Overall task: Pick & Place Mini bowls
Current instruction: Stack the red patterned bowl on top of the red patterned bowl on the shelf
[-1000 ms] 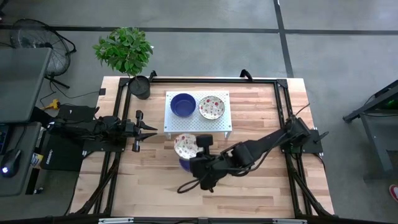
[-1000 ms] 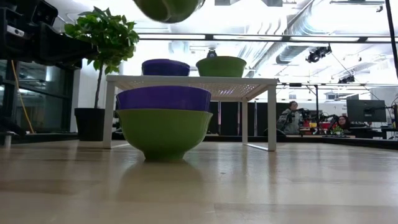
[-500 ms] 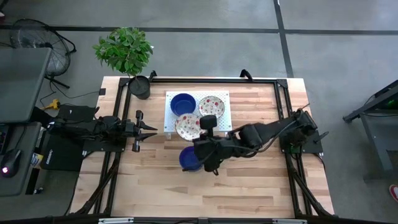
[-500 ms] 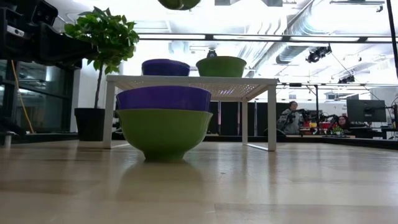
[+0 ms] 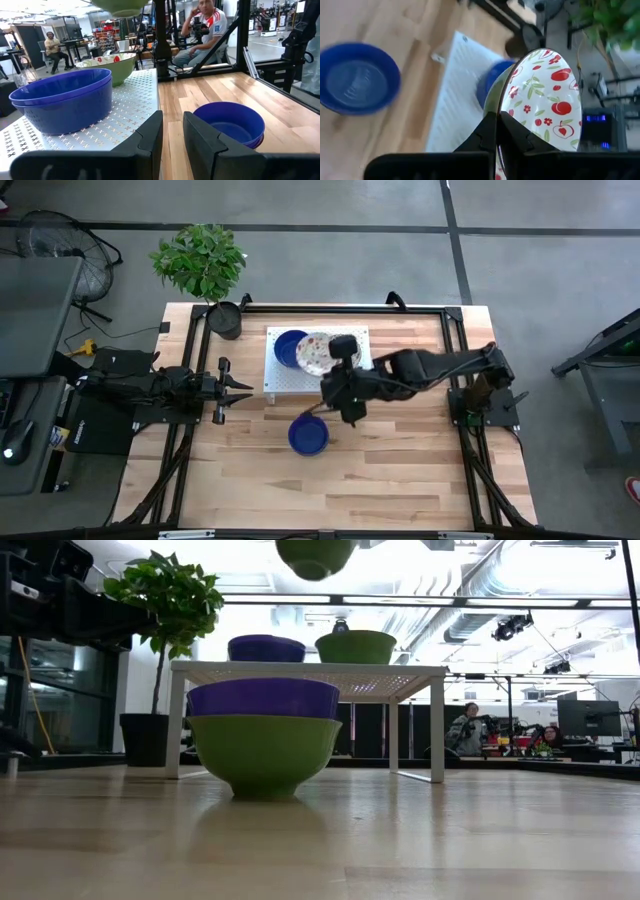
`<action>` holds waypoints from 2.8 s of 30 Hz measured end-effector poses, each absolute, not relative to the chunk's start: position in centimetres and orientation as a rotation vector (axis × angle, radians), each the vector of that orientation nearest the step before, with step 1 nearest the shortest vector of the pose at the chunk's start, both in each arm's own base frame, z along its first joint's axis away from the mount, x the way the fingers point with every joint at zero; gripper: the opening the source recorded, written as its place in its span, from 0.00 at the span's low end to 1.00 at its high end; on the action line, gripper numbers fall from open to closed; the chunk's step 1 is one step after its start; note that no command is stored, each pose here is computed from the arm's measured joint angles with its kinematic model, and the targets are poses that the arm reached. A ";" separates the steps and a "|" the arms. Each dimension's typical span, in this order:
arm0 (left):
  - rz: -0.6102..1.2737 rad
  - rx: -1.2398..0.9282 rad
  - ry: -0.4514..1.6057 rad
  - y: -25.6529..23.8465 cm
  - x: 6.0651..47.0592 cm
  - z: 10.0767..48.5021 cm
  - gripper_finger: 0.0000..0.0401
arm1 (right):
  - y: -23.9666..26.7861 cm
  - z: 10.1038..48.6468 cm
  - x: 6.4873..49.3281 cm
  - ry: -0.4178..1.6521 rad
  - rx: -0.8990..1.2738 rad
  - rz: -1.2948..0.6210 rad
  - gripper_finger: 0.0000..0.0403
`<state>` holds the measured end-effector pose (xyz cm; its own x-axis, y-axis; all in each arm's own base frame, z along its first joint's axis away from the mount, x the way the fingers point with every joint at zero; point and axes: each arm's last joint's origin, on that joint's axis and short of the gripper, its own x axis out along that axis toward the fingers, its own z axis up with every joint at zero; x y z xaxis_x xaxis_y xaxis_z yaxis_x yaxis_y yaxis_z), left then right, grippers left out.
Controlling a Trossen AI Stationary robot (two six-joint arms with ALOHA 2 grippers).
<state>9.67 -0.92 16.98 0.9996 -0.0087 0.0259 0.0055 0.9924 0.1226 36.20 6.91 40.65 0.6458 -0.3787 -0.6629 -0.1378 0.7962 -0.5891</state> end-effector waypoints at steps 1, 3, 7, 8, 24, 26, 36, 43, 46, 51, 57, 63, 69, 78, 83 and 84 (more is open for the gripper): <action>-0.007 0.123 -0.026 -0.9 9.7 17.0 0.18 | 6.4 40.7 36.1 0.890 -0.649 -0.160 0.00; -0.007 0.123 -0.026 -0.9 9.7 17.0 0.18 | 5.4 40.6 35.8 0.926 -0.631 -0.188 0.00; -0.007 0.123 -0.026 -0.9 9.7 17.0 0.18 | 3.7 40.3 35.4 1.006 -0.597 -0.228 0.00; -0.007 0.123 -0.026 -0.9 9.7 17.0 0.18 | 3.4 40.2 35.3 1.026 -0.594 -0.235 0.00; -0.007 0.123 -0.026 -0.9 9.7 17.0 0.18 | 2.2 37.6 35.1 1.151 -0.583 -0.254 0.00; -0.007 0.123 -0.026 -0.9 9.7 17.0 0.18 | 2.1 37.2 35.3 1.141 -0.585 -0.272 0.00; -0.007 0.123 -0.026 -0.9 9.7 17.0 0.18 | 2.6 36.8 35.5 1.096 -0.510 -0.373 0.00; -0.007 0.123 -0.026 -0.9 9.7 17.0 0.18 | 3.5 35.3 35.8 1.087 -0.496 -0.382 0.00; -0.007 0.123 -0.026 -0.9 9.7 17.0 0.18 | 3.8 34.8 36.0 1.087 -0.518 -0.366 0.00; -0.007 0.123 -0.026 -0.9 9.7 17.0 0.18 | 3.9 33.6 36.2 1.103 -0.540 -0.351 0.00; -0.007 0.123 -0.026 -0.9 9.7 17.0 0.18 | 3.9 33.0 36.3 1.111 -0.579 -0.348 0.00; -0.007 0.123 -0.026 -0.9 9.7 17.0 0.18 | 3.9 32.8 36.3 1.118 -0.586 -0.338 0.00; -0.007 0.123 -0.026 -0.9 9.7 17.0 0.18 | 3.8 32.8 36.3 1.113 -0.547 -0.360 0.00; -0.007 0.123 -0.026 -0.9 9.7 17.0 0.18 | 3.5 32.8 36.2 1.108 -0.522 -0.400 0.00; -0.007 0.123 -0.026 -0.9 9.7 17.0 0.18 | 3.5 32.8 36.2 1.107 -0.522 -0.401 0.00; -0.007 0.123 -0.026 -0.9 9.7 17.0 0.18 | 3.5 32.8 36.2 1.108 -0.522 -0.401 0.00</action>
